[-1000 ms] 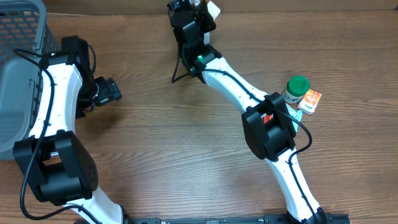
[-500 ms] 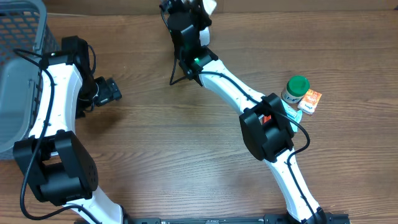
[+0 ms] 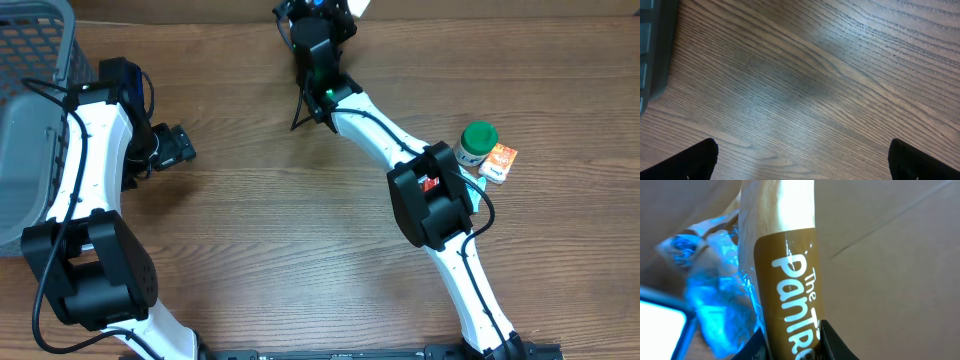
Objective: Scan the item barcode
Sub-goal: 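Raise the PanTree bag to the scanner and hold it there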
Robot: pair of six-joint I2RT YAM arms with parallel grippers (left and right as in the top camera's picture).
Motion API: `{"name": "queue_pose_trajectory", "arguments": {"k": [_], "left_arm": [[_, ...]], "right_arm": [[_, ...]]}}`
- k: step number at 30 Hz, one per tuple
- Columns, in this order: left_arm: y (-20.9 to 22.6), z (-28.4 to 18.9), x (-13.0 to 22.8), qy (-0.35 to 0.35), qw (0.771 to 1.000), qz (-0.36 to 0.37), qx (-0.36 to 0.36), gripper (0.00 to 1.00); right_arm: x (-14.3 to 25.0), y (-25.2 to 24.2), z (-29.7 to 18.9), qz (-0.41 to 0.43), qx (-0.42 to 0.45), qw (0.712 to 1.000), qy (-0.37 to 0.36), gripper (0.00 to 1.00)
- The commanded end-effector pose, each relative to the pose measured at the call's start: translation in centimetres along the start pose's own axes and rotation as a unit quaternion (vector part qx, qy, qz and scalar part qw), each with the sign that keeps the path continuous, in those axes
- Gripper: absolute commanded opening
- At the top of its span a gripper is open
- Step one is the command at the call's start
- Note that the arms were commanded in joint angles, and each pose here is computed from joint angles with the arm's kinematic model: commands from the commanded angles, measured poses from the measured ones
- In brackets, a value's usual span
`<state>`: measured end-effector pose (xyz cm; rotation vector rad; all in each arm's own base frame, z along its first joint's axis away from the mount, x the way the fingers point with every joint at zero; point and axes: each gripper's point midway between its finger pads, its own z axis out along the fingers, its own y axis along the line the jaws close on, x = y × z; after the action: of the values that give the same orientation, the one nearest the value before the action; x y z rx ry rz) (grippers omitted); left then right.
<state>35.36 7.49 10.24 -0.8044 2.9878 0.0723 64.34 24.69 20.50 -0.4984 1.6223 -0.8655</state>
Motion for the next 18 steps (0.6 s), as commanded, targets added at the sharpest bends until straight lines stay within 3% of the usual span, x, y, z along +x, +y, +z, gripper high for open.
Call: {"name": "queue_pose_trajectory", "arguments": {"k": [1, 12, 18], "left_arm": [[-0.1, -1.0, -0.4, -0.017, 1.000, 0.003, 0.001, 1.00], [-0.1, -1.0, -0.4, -0.017, 1.000, 0.003, 0.001, 1.00], [-0.1, -1.0, -0.4, -0.017, 1.000, 0.003, 0.001, 1.00]], "right_arm": [[-1.6, 1.8, -1.7, 0.017, -0.017, 1.000, -0.014, 0.04], [-1.2, 6.4, -4.6, -0.032, -0.077, 0.997, 0.005, 0.04], [-0.1, 8.1, -5.4, 0.030, -0.106, 0.993, 0.032, 0.04]]}}
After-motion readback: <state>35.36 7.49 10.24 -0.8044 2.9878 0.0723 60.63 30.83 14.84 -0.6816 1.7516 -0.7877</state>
